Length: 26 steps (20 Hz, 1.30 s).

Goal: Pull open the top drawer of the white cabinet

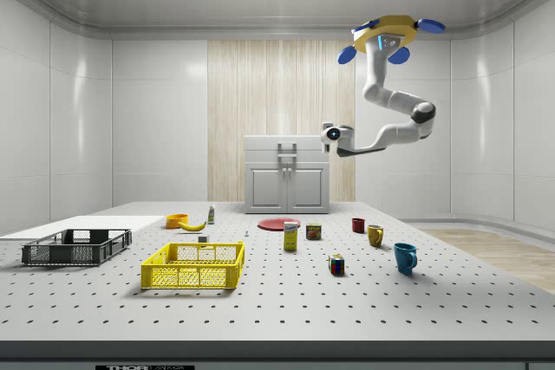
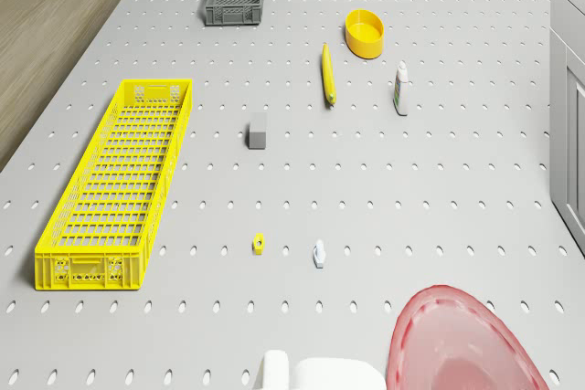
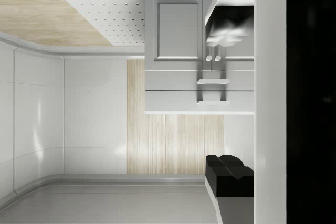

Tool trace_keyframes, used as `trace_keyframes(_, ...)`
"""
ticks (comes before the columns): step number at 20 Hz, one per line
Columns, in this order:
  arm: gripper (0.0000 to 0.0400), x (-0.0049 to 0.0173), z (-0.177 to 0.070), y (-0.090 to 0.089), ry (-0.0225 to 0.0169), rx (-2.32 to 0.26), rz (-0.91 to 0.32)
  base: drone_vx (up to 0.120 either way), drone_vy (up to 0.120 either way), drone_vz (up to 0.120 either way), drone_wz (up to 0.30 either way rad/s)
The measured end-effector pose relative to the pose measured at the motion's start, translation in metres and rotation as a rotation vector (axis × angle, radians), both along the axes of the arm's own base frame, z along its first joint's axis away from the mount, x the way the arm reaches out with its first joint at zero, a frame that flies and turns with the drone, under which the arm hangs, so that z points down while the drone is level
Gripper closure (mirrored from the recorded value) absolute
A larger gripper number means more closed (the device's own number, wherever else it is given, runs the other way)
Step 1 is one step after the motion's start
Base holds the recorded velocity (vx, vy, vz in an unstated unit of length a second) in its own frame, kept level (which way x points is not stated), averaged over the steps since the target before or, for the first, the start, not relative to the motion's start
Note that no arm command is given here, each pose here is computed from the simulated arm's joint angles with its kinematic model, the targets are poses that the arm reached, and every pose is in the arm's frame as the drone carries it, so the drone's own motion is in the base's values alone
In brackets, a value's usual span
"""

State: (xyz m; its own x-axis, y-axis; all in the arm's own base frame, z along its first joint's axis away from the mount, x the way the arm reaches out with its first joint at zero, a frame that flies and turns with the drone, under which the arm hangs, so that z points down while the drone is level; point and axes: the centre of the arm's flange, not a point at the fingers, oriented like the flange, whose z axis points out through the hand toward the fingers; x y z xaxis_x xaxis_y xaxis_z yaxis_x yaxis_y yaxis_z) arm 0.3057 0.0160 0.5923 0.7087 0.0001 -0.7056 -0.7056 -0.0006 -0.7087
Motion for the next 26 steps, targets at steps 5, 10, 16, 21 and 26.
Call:
trace_keyframes(5,0.0095,-0.0002,0.000,0.029,-0.0001,0.000,0.000,0.000,0.000,0.000,0.000)
trace_keyframes(10,0.0095,-0.0003,0.000,0.058,-0.0001,0.000,0.000,0.000,0.000,0.000,0.000)
trace_keyframes(16,0.0095,-0.0003,0.000,0.091,-0.0002,0.001,0.000,0.000,0.000,0.000,0.000)
trace_keyframes(21,0.0095,-0.0003,0.000,0.118,-0.0002,0.001,0.000,0.000,0.000,0.000,0.000)
trace_keyframes(26,0.0095,-0.0003,0.001,0.147,-0.0003,0.001,0.000,0.000,0.000,0.000,0.000)
